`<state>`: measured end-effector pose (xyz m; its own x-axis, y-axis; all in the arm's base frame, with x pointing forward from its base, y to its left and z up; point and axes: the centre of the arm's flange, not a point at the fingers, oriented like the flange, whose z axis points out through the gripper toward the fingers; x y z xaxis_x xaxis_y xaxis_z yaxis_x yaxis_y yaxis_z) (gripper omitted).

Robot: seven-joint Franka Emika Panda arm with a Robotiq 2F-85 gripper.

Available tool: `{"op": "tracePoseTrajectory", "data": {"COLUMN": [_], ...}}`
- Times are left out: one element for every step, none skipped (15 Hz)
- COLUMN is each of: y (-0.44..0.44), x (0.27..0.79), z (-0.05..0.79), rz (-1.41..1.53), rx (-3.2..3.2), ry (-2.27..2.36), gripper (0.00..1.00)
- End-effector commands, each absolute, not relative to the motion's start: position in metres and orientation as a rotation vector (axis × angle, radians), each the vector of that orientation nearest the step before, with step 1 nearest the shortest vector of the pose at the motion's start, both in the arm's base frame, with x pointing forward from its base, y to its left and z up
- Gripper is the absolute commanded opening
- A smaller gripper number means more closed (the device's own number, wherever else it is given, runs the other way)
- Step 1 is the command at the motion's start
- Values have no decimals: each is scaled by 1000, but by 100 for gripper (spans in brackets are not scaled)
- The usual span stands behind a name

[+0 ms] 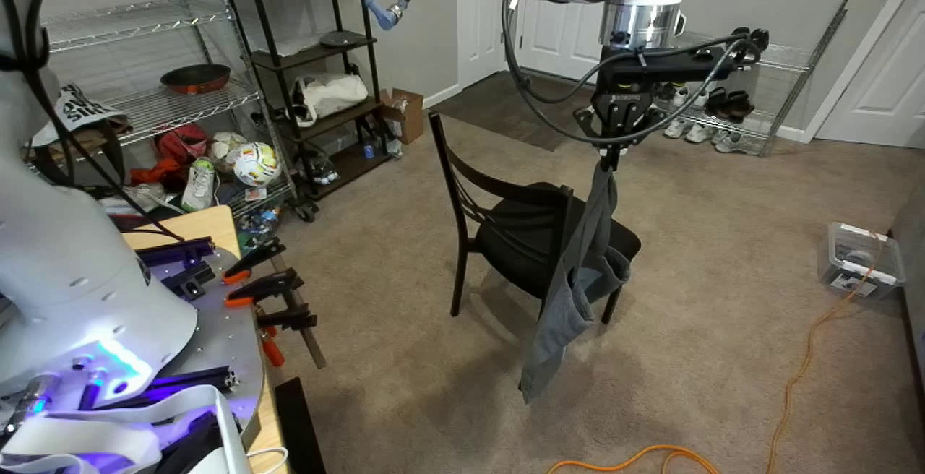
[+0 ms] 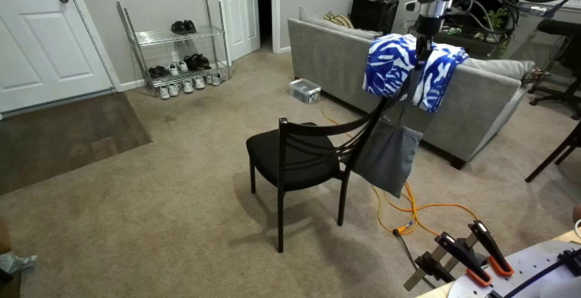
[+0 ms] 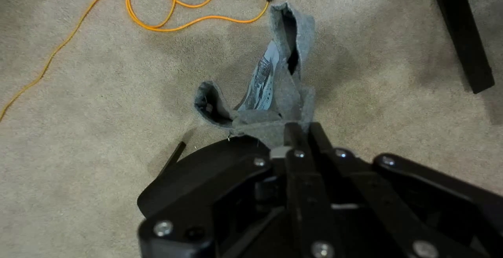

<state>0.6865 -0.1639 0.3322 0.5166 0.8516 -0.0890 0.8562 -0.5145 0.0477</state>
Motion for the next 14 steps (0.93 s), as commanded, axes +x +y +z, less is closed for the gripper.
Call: {"op": "tracePoseTrajectory", "data": {"y": [-169, -169, -170, -170, -169, -168, -165, -160, -154, -146, -139, -128, -118, -107], "x": [696, 701, 706, 713, 719, 725, 731, 737, 744, 750, 756, 761, 765, 767], "z": [336, 337, 339, 342, 344, 347, 348, 349, 351, 351, 352, 353, 353, 354], "rz": [-85, -97, -101, -102, -104, -108, -117, -121, -126, -126, -129, -129, -130, -130], "rx": [2645, 2622, 2612, 2592, 2579, 2561, 2540, 2516, 2492, 2468, 2443, 2419, 2393, 2368], "ry": [1541, 1547, 1544, 1554, 1556, 1582, 1592, 1624, 1647, 1678, 1703, 1734, 1766, 1795], "gripper": [2, 2, 2, 2, 2, 2, 2, 2, 2, 2, 2, 2, 2, 2]}}
